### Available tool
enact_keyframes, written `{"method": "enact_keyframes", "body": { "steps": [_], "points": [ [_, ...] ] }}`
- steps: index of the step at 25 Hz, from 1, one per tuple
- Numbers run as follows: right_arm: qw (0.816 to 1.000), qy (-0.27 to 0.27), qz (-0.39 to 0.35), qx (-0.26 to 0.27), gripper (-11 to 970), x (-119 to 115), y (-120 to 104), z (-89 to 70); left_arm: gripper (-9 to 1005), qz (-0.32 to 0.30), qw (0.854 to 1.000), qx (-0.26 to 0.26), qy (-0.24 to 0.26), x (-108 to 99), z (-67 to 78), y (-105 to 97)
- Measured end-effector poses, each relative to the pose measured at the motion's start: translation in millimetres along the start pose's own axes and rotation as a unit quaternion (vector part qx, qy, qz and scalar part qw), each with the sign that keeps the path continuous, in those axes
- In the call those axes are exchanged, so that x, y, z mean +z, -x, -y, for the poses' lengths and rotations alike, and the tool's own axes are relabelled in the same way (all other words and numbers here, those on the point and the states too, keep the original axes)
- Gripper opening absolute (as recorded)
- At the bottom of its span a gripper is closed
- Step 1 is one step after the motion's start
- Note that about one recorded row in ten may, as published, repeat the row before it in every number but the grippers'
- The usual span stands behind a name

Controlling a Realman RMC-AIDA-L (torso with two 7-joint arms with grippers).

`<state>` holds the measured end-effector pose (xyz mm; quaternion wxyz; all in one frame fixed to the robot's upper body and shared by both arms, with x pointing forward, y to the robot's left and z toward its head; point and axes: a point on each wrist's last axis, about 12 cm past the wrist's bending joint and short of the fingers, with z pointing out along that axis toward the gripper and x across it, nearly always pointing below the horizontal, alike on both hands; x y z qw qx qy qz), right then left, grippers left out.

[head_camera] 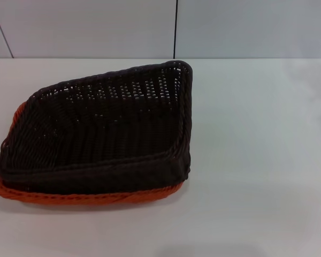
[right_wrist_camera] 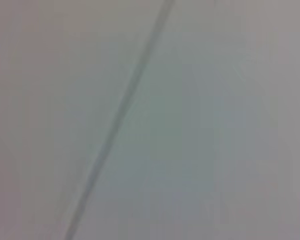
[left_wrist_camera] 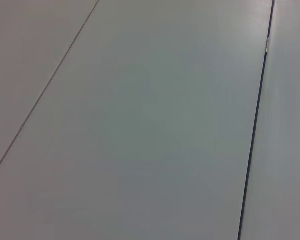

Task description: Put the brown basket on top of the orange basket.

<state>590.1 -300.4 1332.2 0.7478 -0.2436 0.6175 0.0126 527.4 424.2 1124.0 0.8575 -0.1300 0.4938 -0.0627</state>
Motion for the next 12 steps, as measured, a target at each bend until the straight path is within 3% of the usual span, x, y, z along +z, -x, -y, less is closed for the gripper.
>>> {"method": "enact_keyframes", "body": {
  "steps": [2, 5, 12],
  "points": [
    [1.0, -0.003, -0.012, 0.01, 342, 2, -11, -0.6, 450, -0.002, 1.0, 0.002, -0.005, 0, -0.5, 1],
    [0.997, -0.04, -0.055, 0.024, 342, 15, -55, -5.9, 450, -0.012, 1.0, 0.008, -0.021, 2, 0.5, 0],
    [0.992, -0.088, -0.096, 0.005, 342, 29, -100, -27.2, 450, -0.02, 0.999, 0.014, -0.024, 0, -0.9, 0]
  ]
}}
